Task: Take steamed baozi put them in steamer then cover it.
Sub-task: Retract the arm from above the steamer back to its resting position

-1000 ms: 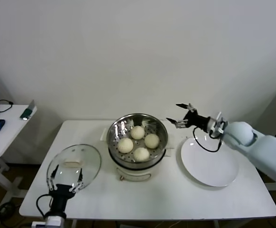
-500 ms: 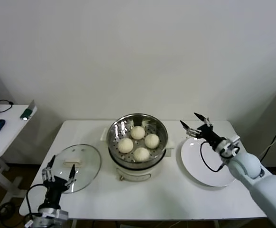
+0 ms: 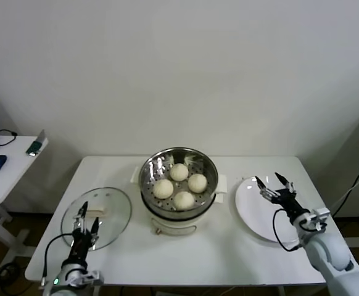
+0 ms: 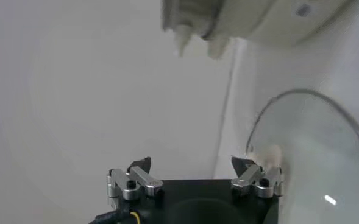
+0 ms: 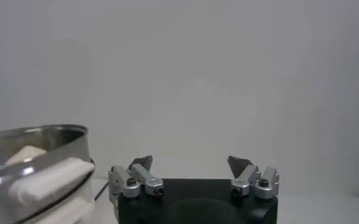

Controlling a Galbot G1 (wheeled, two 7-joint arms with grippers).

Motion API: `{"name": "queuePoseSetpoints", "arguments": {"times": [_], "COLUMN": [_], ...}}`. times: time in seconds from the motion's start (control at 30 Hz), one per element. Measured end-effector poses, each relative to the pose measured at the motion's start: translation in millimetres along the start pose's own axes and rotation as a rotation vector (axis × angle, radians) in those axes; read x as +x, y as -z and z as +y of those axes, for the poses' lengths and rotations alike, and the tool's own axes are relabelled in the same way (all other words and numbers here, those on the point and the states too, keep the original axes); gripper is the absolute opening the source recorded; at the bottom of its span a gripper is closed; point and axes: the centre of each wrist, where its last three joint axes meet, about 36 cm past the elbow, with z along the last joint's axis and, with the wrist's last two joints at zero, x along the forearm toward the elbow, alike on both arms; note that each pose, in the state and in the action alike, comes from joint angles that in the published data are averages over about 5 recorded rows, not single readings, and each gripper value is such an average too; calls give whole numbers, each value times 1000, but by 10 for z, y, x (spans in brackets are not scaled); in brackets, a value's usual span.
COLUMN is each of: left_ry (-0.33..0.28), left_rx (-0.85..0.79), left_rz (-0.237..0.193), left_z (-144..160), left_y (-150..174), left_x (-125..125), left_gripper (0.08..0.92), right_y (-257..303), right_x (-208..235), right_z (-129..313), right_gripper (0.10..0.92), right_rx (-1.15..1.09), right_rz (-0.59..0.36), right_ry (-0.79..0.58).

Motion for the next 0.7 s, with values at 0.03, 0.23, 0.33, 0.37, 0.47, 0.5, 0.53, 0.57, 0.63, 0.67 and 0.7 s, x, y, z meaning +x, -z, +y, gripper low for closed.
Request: {"name": "queuePoseSetpoints", "arguments": {"times": [0.03, 0.23, 0.33, 0.37, 0.47, 0.5, 0.53, 0.57, 0.63, 0.67, 0.7], "left_ry": [-4, -18, -19, -18, -18, -17, -16, -16, -13, -12, -10], "left_rx": [-18, -99, -127, -134, -154, -161, -167, -173, -182, -186, -190], "left_rz": [2, 2, 4, 5, 9, 9, 9, 9, 8, 8, 8], "left_z": [-36, -215, -285, -306, -357, -369, -380, -390, -404, -411, -416], "left_y": [-23, -144, -192, -208, -258, -275, -291, -306, -331, -341, -350], "left_x": [-39, -268, -369, -400, -485, -513, -540, -568, -624, -651, -677], "left_gripper": [823, 823, 823, 823, 823, 823, 823, 823, 823, 823, 823], "right_y": [-28, -136, -173, -185, -215, -224, -233, -241, -257, -264, -271], "right_x": [30, 155, 205, 222, 268, 282, 295, 307, 327, 337, 347], "right_z": [2, 7, 12, 12, 4, 1, -2, -4, -7, -9, -10], "right_gripper": [823, 823, 823, 823, 823, 823, 823, 823, 823, 823, 823], "right_rx": [-3, -8, -7, -6, -1, 0, 2, 4, 6, 7, 9], "right_rz": [4, 19, 25, 27, 35, 37, 39, 41, 43, 44, 46], "right_ry": [-8, -46, -57, -61, -70, -73, -75, -77, -79, -80, -80]}}
